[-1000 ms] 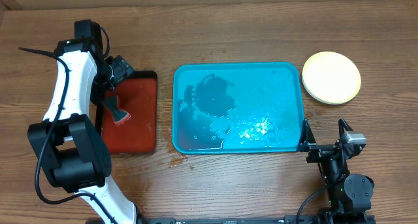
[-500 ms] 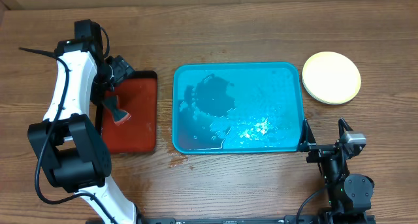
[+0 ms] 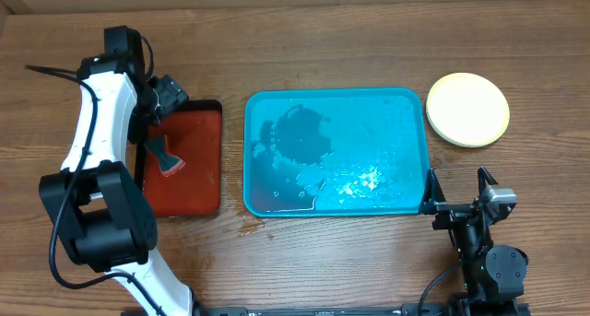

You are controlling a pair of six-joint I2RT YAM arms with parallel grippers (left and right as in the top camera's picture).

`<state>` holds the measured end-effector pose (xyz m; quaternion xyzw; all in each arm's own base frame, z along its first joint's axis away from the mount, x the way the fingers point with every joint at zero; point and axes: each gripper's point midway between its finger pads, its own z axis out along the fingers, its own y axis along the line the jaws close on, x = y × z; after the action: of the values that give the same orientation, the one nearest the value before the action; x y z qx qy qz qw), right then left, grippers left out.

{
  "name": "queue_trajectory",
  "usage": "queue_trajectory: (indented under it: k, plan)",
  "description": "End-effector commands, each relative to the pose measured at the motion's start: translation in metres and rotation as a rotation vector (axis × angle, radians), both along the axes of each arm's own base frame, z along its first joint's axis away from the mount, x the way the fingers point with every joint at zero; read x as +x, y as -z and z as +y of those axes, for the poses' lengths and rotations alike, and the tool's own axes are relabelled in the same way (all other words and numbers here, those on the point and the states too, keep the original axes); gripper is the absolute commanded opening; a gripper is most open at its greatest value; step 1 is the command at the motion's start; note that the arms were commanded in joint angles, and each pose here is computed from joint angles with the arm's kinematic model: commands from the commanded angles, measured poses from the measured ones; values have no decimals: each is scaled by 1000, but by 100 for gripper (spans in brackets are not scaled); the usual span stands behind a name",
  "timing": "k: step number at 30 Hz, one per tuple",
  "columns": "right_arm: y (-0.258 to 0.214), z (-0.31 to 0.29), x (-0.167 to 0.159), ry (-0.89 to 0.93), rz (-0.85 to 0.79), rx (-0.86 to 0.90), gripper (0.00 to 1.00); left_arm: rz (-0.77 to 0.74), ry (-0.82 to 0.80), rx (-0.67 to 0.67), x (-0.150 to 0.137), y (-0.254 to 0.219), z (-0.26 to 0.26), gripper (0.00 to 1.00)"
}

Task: Clean dirty plates on tray and stack at the side

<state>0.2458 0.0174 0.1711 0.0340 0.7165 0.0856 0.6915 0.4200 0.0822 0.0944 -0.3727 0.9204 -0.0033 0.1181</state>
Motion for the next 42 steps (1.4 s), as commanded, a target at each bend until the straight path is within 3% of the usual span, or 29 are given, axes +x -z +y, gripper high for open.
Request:
queue_trajectory:
  k: [1, 7, 13, 18, 23, 42]
  plan:
    - [1, 0, 0, -1, -6, -3, 100, -110, 131, 74, 2, -33, -5, 100]
    - [1, 0, 0, -1, -6, -3, 100, -330, 301, 178, -15, -59, -21, 100]
    - [1, 0, 0, -1, -6, -3, 100, -553, 438, 268, -67, -68, -38, 100]
    - [1, 0, 0, -1, -6, -3, 100, -631, 627, 296, -108, -51, -61, 100]
    - [1, 0, 0, -1, -6, -3, 100, -701, 640, 314, -142, -35, -69, 100]
    - [1, 0, 0, -1, -6, -3, 100, -1038, 659, 424, -165, -69, -84, 100]
